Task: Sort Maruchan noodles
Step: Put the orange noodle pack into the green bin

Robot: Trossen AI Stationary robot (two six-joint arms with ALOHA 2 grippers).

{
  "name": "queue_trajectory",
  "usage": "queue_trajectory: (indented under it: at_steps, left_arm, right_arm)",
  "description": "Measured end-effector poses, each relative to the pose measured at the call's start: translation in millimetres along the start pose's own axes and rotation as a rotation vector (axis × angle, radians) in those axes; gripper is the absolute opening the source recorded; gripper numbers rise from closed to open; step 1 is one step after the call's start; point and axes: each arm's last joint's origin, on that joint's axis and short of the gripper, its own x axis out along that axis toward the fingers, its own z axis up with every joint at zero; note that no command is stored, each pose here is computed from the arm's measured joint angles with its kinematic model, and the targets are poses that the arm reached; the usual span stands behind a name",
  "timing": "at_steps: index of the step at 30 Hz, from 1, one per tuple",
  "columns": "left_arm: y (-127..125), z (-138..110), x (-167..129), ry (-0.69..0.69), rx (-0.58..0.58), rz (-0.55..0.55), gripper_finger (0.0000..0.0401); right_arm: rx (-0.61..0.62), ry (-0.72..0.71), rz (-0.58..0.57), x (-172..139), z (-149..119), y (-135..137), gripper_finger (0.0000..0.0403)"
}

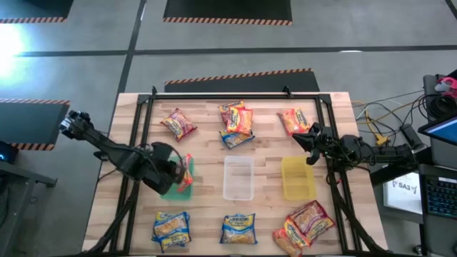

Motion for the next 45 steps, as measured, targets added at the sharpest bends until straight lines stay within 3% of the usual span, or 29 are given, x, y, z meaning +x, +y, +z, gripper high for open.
queue_trajectory:
  at_steps: [8,10,13,16,22,28,37,45]
  left_arm:
    - [-14,12,-31,0.081,0.955,-0.196,0.0062]
    - [-14,11,-30,0.077,1.131,-0.209,0.0062]
    - [-12,9,-23,0.073,1.303,-0.186,0.0062]
    - [-9,3,-13,0.095,1.376,-0.158,0.0062]
    - [-2,-8,10,0.139,1.408,-0.095,0.007]
    - [-1,-15,25,0.128,1.471,-0.109,0.012]
    - [-7,-18,37,0.125,1.761,-0.12,0.022]
    - [-18,-18,65,0.218,1.983,-0.067,0.0243]
  right_arm:
    - [0.0,0.0,0.0,0,0,0,0.0018]
    - [0.0,0.0,0.0,0,0,0,0.0018]
    - [0.0,0.0,0.0,0,0,0,0.0018]
    - [0.0,0.0,0.0,0,0,0,0.0018]
    - [0.0,0.0,0.0,0,0,0,0.0018]
    - [0.0,0.0,0.0,0,0,0,0.0018]
    - [0.0,0.0,0.0,0,0,0,0.0018]
    - [0.0,0.0,0.0,0,0,0,0.0018]
